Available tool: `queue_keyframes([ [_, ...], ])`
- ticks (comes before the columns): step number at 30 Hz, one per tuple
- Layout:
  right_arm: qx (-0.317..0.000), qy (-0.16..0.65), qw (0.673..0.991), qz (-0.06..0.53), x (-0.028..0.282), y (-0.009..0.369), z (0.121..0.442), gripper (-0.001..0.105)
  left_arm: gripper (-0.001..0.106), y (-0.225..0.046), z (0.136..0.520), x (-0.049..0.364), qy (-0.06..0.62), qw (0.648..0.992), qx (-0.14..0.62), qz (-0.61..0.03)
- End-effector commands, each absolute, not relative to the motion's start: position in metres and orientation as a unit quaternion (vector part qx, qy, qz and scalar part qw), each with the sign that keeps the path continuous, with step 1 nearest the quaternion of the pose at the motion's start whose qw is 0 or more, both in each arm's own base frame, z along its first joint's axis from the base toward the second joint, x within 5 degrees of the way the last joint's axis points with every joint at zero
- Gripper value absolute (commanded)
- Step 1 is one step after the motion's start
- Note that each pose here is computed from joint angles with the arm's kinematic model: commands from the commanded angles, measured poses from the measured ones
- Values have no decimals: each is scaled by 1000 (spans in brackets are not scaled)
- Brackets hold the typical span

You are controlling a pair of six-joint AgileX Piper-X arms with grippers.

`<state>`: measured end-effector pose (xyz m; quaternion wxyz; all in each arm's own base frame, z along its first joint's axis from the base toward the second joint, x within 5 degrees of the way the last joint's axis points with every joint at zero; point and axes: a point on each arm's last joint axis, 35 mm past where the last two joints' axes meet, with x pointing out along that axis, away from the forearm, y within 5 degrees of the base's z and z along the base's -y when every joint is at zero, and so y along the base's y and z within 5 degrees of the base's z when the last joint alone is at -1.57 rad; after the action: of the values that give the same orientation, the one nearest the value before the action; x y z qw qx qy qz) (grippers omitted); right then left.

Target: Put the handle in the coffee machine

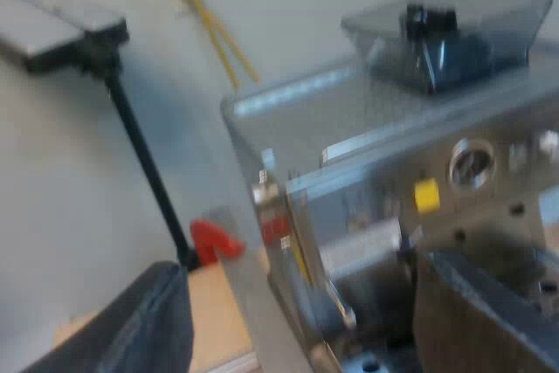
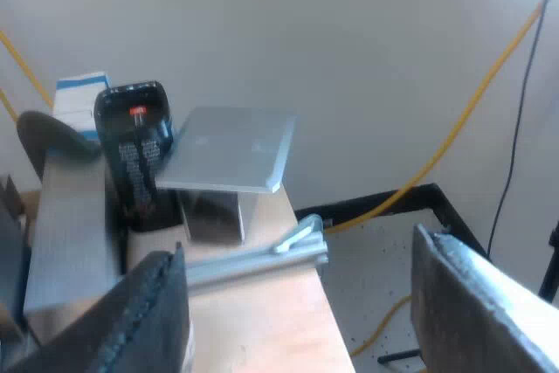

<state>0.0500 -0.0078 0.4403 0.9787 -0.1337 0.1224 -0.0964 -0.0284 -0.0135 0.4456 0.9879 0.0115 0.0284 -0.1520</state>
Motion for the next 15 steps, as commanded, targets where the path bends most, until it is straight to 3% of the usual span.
queue_keyframes([
  [1,-142,97,980,-98,21,-8,418,58,58,-14,426,-54,23,989,7,-144],
  [7,-141,88,981,-99,-6,-8,384,58,58,-15,400,-68,60,988,9,-145],
  [11,-143,143,975,-92,-18,-8,356,58,58,-16,377,-74,164,974,13,-153],
  [15,-129,174,972,-90,-22,-8,350,58,58,-16,371,-80,194,967,21,-162],
])
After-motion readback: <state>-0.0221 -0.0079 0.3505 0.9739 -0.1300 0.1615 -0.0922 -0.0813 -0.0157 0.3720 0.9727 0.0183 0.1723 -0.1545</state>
